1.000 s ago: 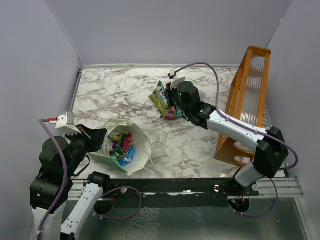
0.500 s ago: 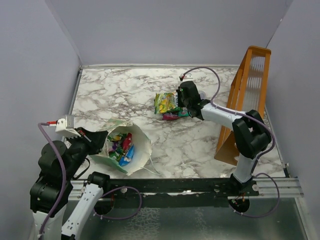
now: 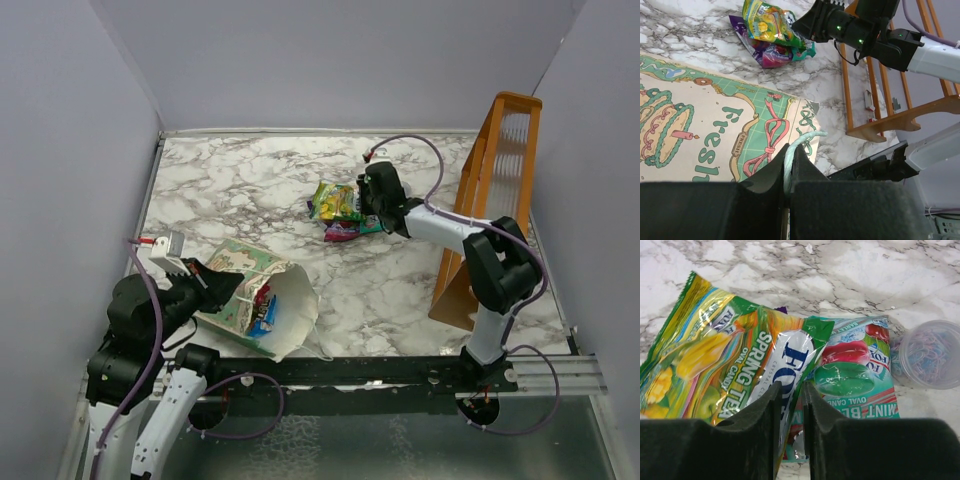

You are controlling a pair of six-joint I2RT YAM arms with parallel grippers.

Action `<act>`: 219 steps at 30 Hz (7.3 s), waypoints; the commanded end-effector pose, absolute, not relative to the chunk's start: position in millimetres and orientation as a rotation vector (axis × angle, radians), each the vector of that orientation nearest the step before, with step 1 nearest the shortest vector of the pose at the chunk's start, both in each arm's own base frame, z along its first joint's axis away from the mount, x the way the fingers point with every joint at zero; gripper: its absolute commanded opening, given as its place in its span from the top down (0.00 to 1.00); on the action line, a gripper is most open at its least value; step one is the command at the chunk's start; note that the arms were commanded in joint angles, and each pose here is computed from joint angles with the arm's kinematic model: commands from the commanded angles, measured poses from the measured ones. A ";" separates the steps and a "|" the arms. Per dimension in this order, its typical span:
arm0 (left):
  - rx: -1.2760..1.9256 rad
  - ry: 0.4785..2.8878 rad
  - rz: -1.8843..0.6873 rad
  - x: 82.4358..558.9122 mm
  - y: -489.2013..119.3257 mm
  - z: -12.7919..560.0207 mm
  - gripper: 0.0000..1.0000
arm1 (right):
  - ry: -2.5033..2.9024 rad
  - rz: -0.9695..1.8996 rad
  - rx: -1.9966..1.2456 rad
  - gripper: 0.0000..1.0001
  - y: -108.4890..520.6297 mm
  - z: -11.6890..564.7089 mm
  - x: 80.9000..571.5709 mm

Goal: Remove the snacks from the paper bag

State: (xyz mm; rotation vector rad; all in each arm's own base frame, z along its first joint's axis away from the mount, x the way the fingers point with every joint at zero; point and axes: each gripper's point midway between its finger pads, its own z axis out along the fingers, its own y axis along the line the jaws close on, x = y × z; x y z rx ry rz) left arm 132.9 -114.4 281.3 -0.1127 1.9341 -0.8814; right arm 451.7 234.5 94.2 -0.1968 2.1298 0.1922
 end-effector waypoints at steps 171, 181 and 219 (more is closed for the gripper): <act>-0.145 1.927 -0.718 136.4 -91.3 262.0 1.00 | 2.210 0.409 -0.221 0.91 221.5 139.4 455.3; -0.114 1.870 -0.722 130.4 -89.9 281.6 1.00 | 2.288 0.394 -0.236 0.61 221.5 118.8 455.4; -0.155 1.857 -0.705 133.3 -85.2 265.5 1.00 | 1.034 1.089 -1.306 0.13 383.0 292.7 113.1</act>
